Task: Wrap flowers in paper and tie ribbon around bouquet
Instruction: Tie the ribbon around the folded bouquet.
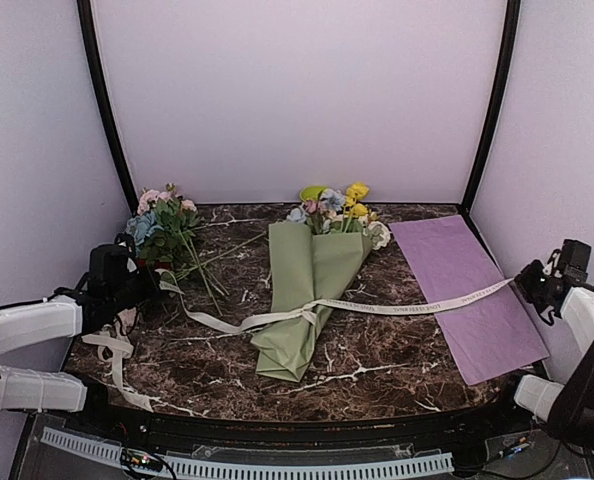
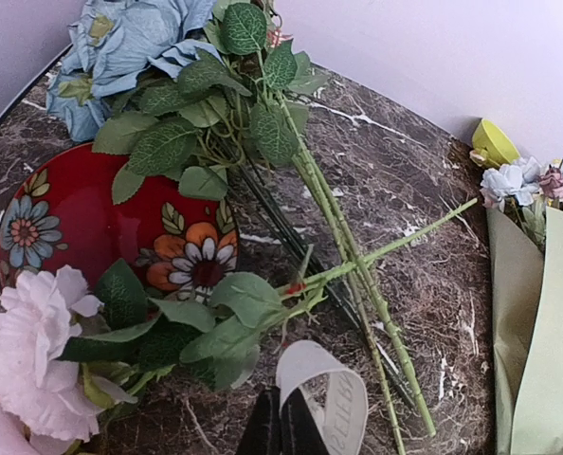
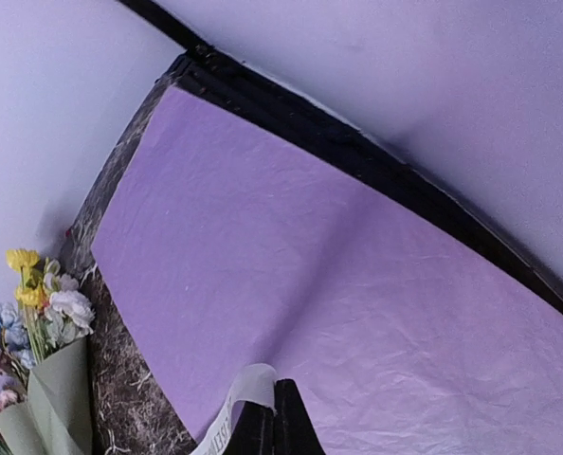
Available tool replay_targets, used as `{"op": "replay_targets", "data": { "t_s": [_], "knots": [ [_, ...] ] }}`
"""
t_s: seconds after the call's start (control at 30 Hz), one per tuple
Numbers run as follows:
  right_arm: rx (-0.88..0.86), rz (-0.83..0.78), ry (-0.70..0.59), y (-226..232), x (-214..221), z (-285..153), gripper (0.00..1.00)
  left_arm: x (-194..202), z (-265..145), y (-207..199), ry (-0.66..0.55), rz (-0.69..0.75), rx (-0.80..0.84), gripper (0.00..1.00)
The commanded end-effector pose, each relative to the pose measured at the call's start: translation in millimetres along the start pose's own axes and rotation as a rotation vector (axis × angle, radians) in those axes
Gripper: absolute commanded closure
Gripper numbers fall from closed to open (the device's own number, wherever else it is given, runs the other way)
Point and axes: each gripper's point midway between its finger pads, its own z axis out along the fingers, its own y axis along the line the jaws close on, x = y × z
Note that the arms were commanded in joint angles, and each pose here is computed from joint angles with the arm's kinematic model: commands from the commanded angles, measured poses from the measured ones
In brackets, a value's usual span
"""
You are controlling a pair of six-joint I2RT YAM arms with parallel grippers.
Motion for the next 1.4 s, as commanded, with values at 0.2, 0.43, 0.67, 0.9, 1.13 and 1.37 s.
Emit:
{"op": "replay_targets", "data": {
  "t_s": [0.2,0.43,0.67,0.9,1.13,1.37],
  "knots": [
    [0.003,-0.332,0.243,77,91,10,0.57,-5,2,-41,0.063,0.218,0.044,0.48],
    [0.16,-0.799,0.427,129,158,-3,0.0,7,-17,-131,0.079,0.667,0.236,0.24],
    [-0.304,-1.29,0.677,211,297,-18,0.03,125,-56,-192,0.428,0.883,0.87,0.34],
    [-0.419,-1.454,0.722,215,347,15,0.06,165,-32,-190,0.538,1.008,0.944,0.25],
    [-0.384,-1.534,0.657,211,354,45,0.04,169,-6,-171,0.571,1.139,0.818,0.22],
    [-0.412,-1.564,0.654,211,361,51,0.42,170,4,-165,0.541,1.221,0.794,0.23]
  ]
}}
